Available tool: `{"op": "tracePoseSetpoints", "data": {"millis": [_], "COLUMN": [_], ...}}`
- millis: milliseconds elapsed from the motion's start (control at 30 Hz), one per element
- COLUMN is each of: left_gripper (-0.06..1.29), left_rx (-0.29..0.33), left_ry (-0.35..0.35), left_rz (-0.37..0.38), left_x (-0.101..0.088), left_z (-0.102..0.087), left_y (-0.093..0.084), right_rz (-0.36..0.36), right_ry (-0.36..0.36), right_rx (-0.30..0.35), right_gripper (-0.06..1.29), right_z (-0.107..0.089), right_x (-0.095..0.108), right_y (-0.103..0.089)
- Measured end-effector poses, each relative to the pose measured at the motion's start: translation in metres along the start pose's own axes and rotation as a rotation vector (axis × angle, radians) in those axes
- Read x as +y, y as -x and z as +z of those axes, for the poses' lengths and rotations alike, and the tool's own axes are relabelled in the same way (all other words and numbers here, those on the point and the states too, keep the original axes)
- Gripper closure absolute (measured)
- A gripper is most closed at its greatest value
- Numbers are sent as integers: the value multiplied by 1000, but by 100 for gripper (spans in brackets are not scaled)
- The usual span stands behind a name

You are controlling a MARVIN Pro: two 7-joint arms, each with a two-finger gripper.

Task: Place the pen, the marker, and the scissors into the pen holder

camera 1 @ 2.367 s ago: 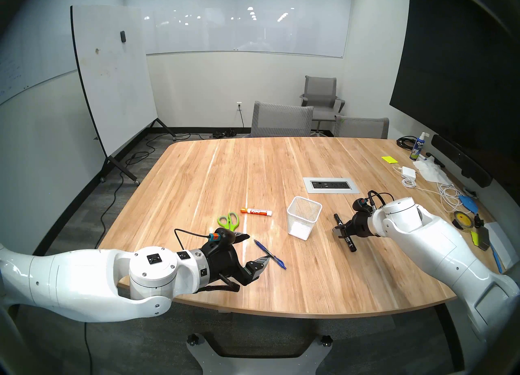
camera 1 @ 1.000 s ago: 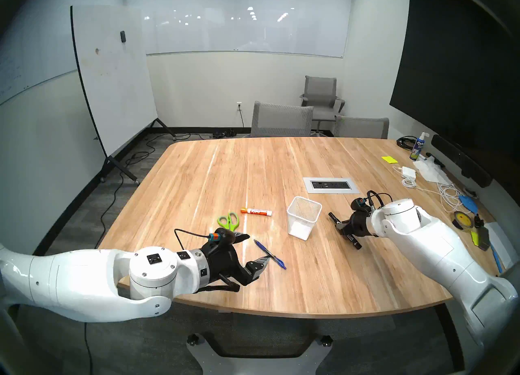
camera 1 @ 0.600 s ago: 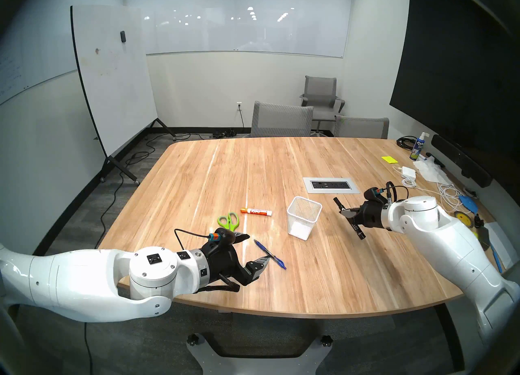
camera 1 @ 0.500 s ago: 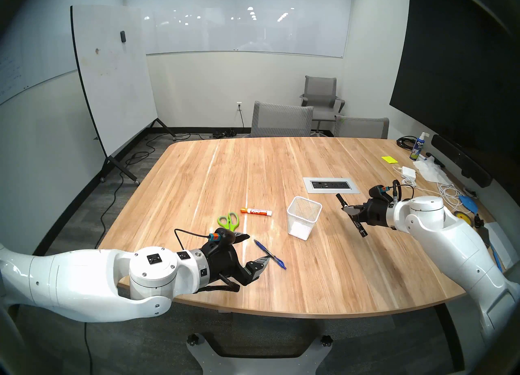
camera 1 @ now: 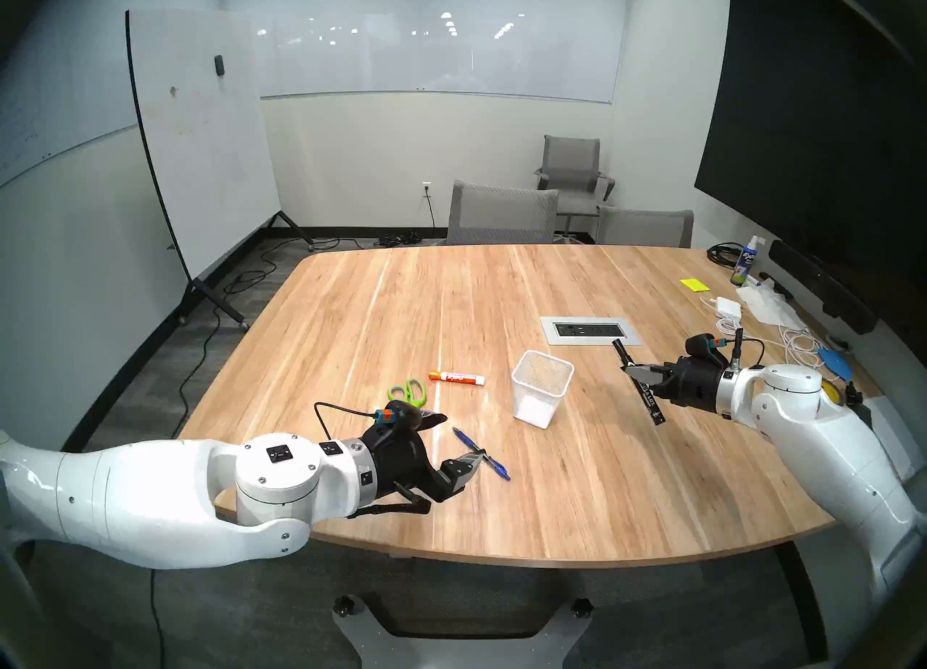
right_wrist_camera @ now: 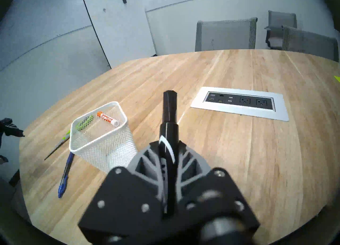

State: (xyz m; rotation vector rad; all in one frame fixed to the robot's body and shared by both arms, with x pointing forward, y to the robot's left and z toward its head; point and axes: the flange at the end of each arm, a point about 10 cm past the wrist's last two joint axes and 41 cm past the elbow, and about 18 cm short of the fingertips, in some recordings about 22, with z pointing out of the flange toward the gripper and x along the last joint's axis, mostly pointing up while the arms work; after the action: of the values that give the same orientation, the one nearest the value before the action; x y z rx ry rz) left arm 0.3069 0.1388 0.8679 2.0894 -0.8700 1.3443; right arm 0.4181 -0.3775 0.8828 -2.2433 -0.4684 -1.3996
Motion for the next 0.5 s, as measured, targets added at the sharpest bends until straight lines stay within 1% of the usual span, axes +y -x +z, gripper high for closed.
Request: {"op": "tracePoseSetpoints", "data": {"millis": [200,500], "left_gripper": [3,3], "left_rx": [-1,51], "left_ry": [21,71], "left_rz": [-8,-21], "left_x": [0,6], "left_z": [5,15], "left_y": [-4,-27], "right_rz": [16,27], "right_ry": [-31,-97], "right_rx": [32,88], "right_gripper": [116,116], "right_z": [-6,-16], "right_x": [5,8], "right_y": [4,6]}}
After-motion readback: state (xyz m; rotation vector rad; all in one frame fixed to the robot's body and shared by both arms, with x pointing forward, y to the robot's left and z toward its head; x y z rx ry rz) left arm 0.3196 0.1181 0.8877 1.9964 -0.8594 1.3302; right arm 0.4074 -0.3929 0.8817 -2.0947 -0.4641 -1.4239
